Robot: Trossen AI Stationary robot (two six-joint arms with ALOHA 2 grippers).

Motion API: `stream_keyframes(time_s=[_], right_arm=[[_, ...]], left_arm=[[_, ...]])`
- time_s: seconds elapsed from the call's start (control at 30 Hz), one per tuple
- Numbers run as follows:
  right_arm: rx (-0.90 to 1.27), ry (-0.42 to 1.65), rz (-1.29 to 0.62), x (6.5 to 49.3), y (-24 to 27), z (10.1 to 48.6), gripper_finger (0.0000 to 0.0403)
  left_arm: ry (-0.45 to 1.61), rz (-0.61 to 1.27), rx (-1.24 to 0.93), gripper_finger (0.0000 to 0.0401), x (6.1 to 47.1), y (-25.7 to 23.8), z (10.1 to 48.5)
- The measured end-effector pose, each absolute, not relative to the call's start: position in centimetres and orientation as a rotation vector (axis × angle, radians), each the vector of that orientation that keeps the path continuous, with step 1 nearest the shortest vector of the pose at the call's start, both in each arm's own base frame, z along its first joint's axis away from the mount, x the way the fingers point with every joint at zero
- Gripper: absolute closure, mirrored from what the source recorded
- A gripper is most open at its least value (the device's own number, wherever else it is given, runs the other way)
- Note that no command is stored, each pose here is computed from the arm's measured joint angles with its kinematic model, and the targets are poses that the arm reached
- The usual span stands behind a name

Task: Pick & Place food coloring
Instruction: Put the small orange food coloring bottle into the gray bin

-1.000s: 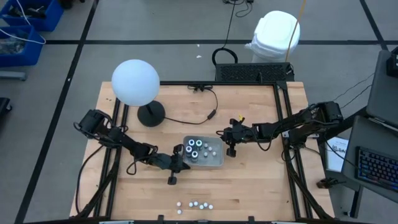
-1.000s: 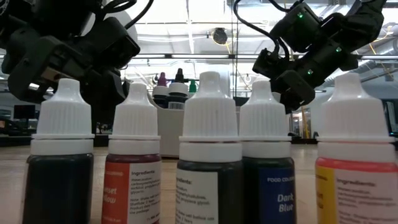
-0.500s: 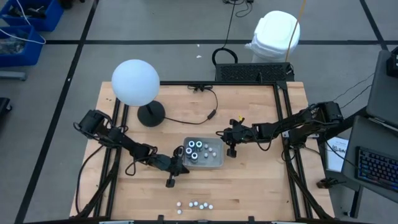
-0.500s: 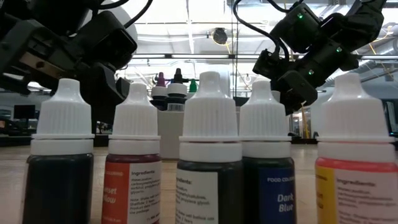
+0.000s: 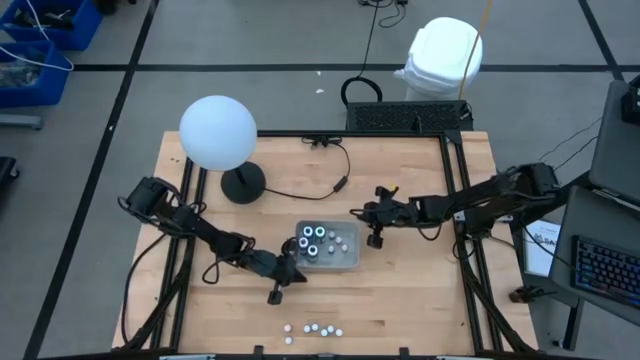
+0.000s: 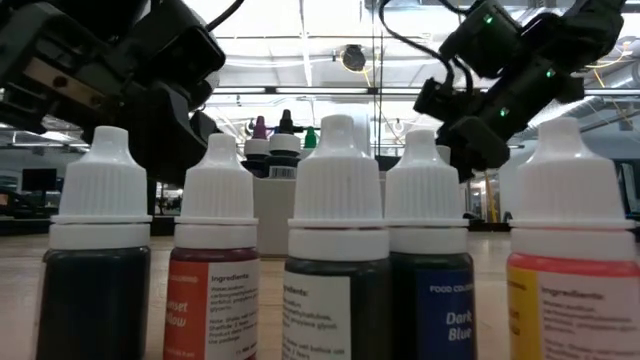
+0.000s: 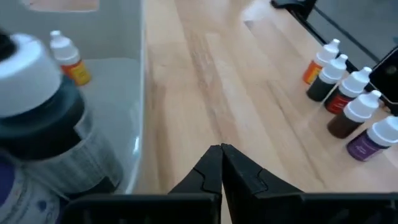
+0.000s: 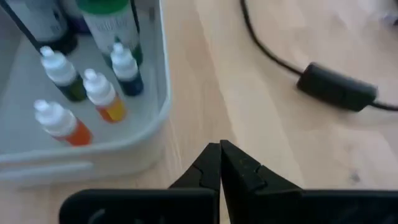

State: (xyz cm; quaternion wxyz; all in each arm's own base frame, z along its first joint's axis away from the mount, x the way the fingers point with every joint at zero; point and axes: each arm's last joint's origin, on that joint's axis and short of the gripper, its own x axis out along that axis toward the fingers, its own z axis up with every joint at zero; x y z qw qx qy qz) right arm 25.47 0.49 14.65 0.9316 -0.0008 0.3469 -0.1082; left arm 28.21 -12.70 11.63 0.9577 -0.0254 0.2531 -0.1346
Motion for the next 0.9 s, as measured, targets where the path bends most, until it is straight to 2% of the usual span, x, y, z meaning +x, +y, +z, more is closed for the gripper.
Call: stream_keyframes(time_s=[0.2, 0.53, 0.7, 0.9], right_arm=[[-0.010, 0.650, -0.197, 23.7, 0.9, 17.9, 0.0403], [0.002, 0.458, -0.003, 18.6, 4.3, 23.3, 0.0403], [-0.052, 0.367, 0.152, 15.9, 6.2, 23.4, 0.0403], [-0.026, 0.213, 0.114, 12.9, 5.0, 22.5, 0.0403]], left_arm=[[0.562, -0.322, 0.028, 0.0393, 29.3, -14.7, 13.0], [0.615, -0.361, 0.109, 0.0394, 28.6, -18.5, 18.2], [0.632, -0.361, 0.153, 0.0389, 27.2, -20.5, 20.3], [0.662, -0.354, 0.190, 0.0391, 26.1, -21.9, 20.8]])
